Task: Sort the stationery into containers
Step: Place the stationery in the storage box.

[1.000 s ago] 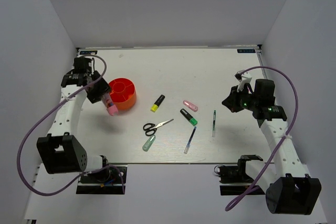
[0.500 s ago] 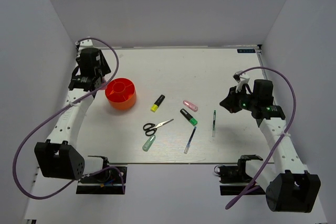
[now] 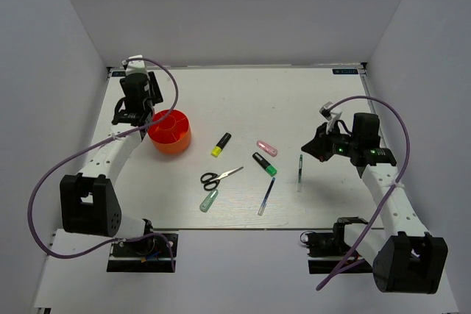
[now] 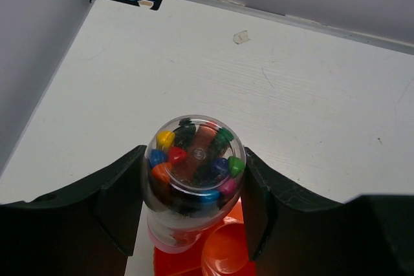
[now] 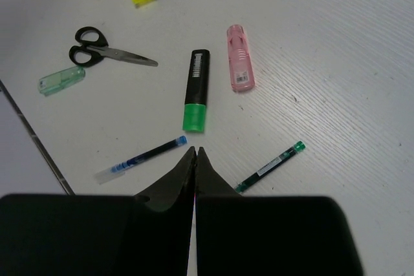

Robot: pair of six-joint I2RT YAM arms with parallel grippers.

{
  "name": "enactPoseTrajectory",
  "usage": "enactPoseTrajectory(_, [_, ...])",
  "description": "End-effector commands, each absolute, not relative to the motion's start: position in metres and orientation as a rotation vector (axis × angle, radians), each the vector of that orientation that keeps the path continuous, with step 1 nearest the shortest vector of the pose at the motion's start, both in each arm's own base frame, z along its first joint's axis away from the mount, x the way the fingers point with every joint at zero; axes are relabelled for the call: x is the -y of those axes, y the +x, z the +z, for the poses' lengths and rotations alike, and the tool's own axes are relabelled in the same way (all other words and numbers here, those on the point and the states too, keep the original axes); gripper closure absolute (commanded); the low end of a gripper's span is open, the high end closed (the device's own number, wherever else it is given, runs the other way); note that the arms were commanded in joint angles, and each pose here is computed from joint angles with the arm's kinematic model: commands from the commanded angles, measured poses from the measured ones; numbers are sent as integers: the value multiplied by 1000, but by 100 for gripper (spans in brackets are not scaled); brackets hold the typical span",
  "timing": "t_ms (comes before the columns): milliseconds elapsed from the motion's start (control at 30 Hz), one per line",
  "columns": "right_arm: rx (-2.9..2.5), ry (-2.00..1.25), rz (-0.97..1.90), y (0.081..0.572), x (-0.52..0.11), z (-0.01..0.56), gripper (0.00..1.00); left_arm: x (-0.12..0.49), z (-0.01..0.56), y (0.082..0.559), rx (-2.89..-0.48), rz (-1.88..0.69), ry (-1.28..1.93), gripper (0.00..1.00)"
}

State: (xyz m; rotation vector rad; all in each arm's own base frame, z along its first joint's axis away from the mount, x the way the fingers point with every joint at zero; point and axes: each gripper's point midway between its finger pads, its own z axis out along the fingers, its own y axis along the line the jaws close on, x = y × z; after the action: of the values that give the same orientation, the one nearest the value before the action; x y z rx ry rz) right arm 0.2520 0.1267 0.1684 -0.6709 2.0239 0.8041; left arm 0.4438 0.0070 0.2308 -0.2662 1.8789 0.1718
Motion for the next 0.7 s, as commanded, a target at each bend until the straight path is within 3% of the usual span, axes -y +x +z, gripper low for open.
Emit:
enactPoseTrajectory(0, [-1935,-770,859,248,-136,175,100,1,244,450,-1789,95,-268,100])
enactPoseTrajectory(667, [-1884,-865,915,239,-142,177,100,3,196,442,-1833,69,-328,100])
